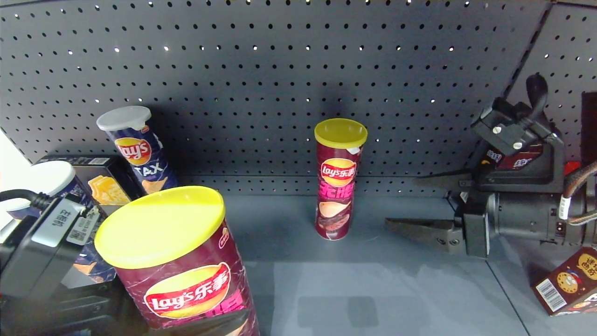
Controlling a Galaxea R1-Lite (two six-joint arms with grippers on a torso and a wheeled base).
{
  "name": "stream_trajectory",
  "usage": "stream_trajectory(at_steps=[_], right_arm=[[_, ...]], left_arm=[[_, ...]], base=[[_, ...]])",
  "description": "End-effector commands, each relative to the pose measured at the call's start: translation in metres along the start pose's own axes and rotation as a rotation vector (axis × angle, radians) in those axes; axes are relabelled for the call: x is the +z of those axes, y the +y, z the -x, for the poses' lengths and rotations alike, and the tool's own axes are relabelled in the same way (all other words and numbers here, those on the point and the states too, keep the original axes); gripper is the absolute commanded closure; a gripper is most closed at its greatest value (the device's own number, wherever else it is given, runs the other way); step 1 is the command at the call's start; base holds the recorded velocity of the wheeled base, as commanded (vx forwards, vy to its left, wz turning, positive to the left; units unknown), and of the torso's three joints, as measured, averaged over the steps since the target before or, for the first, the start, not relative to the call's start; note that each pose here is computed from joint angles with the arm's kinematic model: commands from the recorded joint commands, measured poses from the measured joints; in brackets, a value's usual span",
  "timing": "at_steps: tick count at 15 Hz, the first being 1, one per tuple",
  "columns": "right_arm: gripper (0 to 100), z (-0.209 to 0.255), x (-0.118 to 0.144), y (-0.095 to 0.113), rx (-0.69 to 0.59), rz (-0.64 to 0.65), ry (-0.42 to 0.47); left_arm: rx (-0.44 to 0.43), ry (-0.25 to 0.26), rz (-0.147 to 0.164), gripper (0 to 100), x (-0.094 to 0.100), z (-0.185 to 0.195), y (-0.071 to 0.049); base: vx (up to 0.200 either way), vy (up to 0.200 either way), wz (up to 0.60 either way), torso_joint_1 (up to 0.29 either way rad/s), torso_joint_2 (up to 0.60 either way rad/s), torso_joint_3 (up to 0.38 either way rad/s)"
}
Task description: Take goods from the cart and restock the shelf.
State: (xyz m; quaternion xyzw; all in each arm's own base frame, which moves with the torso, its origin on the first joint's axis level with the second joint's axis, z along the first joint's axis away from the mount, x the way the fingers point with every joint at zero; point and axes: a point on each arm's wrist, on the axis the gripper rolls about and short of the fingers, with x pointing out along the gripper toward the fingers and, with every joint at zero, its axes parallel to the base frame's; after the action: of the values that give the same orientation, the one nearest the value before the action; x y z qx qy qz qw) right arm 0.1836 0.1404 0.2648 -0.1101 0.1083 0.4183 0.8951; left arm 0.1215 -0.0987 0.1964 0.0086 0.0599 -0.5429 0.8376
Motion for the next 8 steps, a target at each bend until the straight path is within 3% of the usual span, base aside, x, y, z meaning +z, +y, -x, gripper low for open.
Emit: stream_trajectory(at_steps=[1,8], right_arm=[[0,-0.018,-0.003,-0.004,0.045,0.005,-0.026],[0,-0.037,-0.002,-0.011,0.099,0.033,-0.099]], left_arm=[[0.0,0.002,0.001,100,0.0,0.0,0.0],[0.008,0.001,0.004,100,-0.001,0.001,0.001]], base=[[0.0,0.0,0.0,0.0,0.0,0.0],[0.0,0.0,0.0,0.0,0.0,0.0]])
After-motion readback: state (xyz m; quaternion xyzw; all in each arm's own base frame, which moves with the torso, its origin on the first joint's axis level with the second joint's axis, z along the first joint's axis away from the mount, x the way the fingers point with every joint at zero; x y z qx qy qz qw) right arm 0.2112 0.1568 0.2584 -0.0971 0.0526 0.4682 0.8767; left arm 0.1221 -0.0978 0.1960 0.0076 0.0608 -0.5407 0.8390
